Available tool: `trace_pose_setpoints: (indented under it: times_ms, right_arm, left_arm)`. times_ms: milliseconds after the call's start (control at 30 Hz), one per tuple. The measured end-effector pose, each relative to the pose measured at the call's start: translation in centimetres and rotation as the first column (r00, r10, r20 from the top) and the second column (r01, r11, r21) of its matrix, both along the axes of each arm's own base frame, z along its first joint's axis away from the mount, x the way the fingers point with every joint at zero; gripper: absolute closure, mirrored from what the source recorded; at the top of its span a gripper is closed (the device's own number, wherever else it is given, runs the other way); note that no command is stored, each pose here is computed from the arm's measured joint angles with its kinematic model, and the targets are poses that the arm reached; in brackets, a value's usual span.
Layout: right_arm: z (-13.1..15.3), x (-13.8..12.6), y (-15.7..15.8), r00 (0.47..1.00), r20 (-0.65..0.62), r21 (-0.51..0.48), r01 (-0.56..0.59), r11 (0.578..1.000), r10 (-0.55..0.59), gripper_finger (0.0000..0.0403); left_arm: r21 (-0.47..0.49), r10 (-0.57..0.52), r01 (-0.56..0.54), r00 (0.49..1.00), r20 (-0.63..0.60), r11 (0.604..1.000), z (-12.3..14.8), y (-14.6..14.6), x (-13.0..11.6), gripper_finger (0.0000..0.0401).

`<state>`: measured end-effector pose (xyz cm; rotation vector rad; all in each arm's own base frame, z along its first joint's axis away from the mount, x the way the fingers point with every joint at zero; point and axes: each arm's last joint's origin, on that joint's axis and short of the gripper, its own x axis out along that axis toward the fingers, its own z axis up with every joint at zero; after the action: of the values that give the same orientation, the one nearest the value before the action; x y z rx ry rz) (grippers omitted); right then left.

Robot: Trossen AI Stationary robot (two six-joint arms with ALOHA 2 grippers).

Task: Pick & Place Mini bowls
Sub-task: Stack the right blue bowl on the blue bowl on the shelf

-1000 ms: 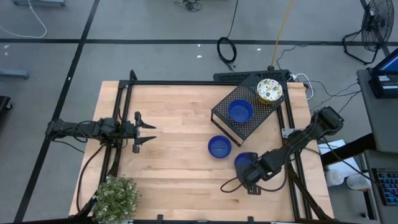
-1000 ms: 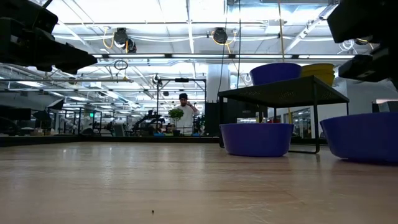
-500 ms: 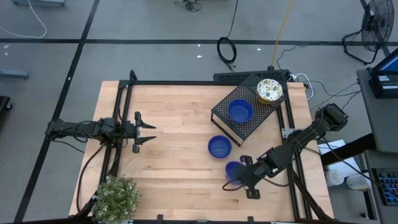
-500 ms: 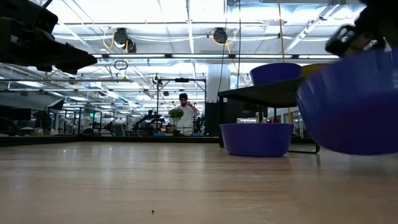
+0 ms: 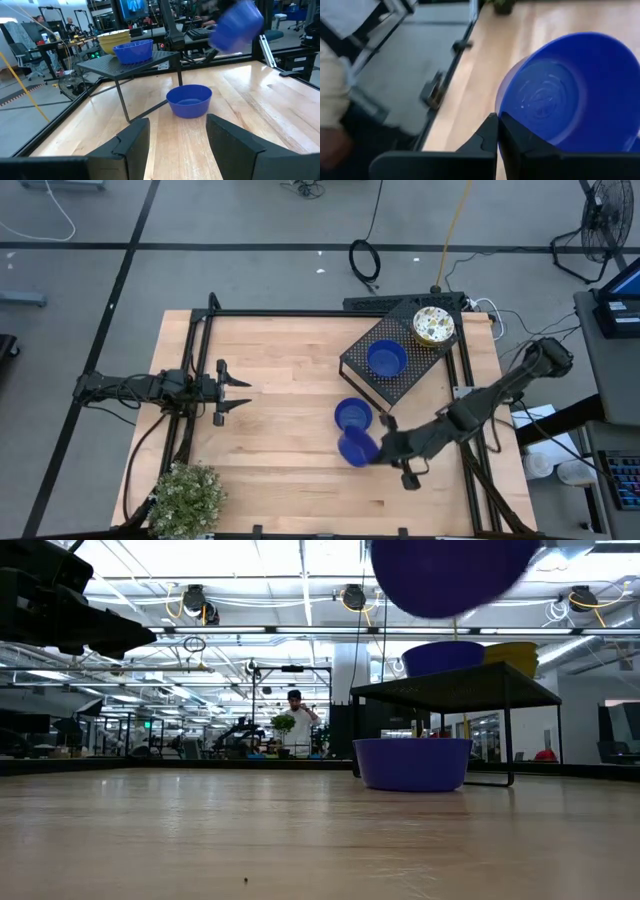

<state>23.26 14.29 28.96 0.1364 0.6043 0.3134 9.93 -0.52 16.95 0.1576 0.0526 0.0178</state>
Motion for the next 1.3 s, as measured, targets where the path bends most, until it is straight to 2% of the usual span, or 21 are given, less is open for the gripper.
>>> trace_pose_setpoints:
  times_ms: [100,333,533,633,867,967,1167,1300]
  right_arm:
    - [2.0,0.2,-1.4,0.997,0.048,-0.035,0.055,0.998,-0.053,0.0403]
    - [7.8,1.5,-5.5,0.982,-0.026,-0.143,0.18,0.973,-0.186,0.0403]
    - [11.2,2.2,-9.8,0.909,-0.132,-0.28,0.348,0.895,-0.395,0.0403]
    - [11.4,2.2,-11.8,0.858,-0.209,-0.33,0.389,0.86,-0.469,0.0403]
    - [9.6,2.3,-15.1,0.714,-0.358,-0.422,0.451,0.787,-0.601,0.0403]
    - [8.8,2.7,-15.6,0.679,-0.4,-0.446,0.443,0.778,-0.616,0.0403]
    - [7.7,3.7,-15.8,0.649,-0.443,-0.467,0.422,0.777,-0.619,0.0403]
    - [7.3,4.1,-15.9,0.646,-0.483,-0.438,0.406,0.802,-0.591,0.0403]
  left_arm:
    - [0.0,0.0,0.0,1.0,0.0,1.0,0.0,0.0,0.0,0.0203]
    - [0.0,0.0,0.0,1.0,0.001,1.0,0.0,0.0,0.0,0.0203]
    - [0.0,0.0,0.0,1.0,0.0,1.0,0.0,0.0,0.0,0.0203]
    - [0.0,0.0,0.0,1.0,0.001,1.0,0.0,0.0,0.0,0.0203]
    - [0.0,0.0,0.0,1.0,0.001,1.0,0.0,0.0,0.0,0.0203]
    - [0.0,0.0,0.0,1.0,0.001,1.0,0.0,0.0,0.0,0.0203]
    - [0.0,0.0,0.0,1.0,0.001,1.0,0.0,0.0,0.0,0.0203]
    - [0.0,0.0,0.0,1.0,0.0,1.0,0.0,0.0,0.0,0.0203]
